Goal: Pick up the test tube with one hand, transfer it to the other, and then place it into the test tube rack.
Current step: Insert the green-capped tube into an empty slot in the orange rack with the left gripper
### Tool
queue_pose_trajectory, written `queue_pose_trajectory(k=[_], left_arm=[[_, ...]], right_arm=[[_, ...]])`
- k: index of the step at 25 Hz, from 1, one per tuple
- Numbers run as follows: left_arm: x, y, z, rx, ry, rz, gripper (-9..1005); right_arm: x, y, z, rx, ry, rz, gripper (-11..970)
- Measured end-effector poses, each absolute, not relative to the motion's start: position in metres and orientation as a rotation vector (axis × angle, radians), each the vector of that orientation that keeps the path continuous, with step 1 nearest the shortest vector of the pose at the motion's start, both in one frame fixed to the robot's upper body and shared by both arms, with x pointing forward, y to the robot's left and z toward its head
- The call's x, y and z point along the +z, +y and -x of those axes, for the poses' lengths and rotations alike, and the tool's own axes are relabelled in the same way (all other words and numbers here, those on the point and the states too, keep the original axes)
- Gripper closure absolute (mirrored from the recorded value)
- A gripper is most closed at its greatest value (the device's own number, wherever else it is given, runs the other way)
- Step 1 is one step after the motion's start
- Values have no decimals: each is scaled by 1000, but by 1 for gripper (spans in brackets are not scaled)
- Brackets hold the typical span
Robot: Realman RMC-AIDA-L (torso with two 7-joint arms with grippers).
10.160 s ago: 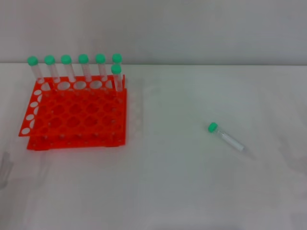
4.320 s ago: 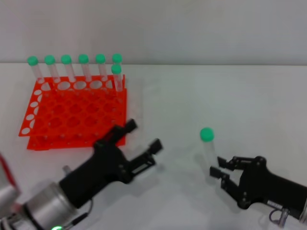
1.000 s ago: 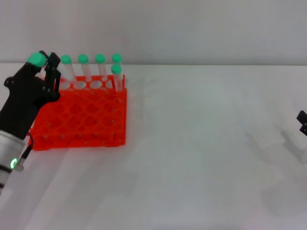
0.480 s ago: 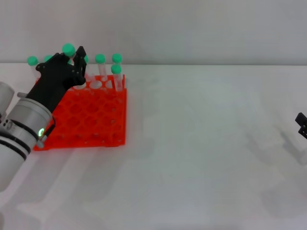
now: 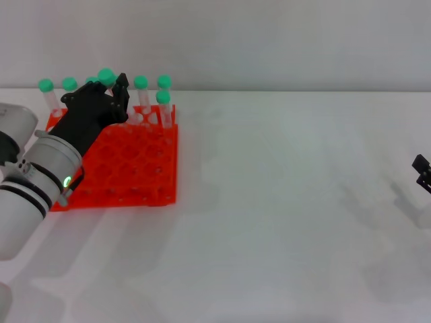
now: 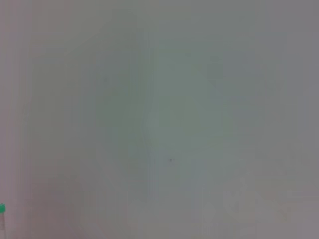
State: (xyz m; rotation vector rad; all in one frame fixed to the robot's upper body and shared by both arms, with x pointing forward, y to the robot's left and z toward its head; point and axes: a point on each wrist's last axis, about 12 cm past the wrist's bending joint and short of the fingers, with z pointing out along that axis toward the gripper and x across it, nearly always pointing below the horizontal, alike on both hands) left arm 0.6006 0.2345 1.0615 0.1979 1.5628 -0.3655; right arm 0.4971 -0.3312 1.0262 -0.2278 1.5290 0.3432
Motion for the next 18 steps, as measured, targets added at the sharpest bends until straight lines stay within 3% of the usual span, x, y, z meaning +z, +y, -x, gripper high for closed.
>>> queue_pose_trajectory(k=[18], left_arm=[[1060, 227, -612, -333, 1639, -231, 748]], right_arm=[[1027, -329, -498, 349, 1526, 234, 125]])
